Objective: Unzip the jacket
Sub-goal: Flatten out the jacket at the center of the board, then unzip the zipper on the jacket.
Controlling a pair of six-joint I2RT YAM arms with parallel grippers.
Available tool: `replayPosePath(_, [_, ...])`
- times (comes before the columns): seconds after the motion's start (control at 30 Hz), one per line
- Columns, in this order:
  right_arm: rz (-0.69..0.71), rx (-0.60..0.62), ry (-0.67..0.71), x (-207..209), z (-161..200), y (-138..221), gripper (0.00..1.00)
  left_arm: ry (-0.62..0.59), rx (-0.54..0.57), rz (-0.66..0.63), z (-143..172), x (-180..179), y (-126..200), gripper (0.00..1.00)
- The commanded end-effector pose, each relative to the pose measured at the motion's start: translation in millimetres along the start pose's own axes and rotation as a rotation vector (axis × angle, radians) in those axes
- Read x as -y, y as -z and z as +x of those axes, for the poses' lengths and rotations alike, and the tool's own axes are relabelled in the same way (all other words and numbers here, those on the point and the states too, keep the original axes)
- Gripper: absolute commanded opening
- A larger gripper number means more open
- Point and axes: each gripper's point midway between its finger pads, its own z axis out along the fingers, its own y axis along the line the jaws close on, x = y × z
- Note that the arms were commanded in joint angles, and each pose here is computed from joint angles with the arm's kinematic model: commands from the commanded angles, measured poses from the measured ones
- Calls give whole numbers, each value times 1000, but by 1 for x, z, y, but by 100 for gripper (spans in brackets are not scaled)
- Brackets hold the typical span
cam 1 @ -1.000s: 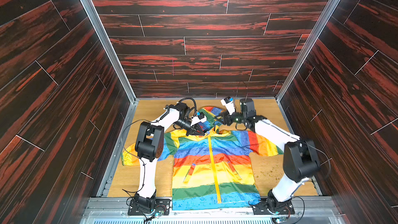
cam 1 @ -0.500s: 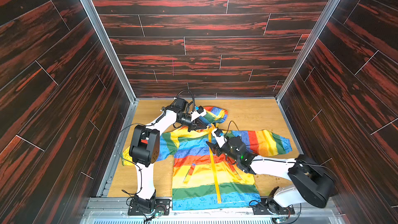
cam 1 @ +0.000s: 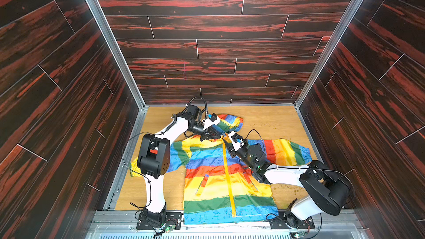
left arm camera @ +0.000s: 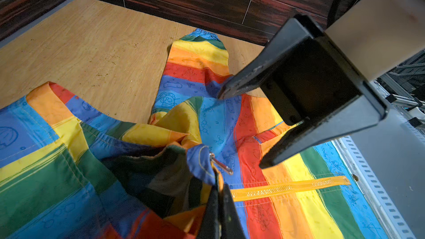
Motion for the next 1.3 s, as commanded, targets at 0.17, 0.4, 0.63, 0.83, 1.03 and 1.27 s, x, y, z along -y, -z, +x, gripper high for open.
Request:
replayPosePath(0.17, [-153,-42,35,-27,8,-10,27,-67,55,25,-31,18,11,0])
replayPosePath(0.4, [-133,-70,49,-24,14,-19,32,-67,50,27,-31,20,11,0])
replayPosePath(0.63, [-100,-107,41,-14,24,-18,31,-68,50,28,-31,20,11,0])
replayPosePath(0.83, [-82,-120,52,-6,26,-20,29,-65,51,30,-31,20,11,0])
replayPosePath(1.03, [-81,-128,62,-6,26,-23,24,-63,47,28,-30,20,11,0])
replayPosePath(1.27, [-87,-124,65,-6,24,-24,22,-56,48,31,-29,19,10,0])
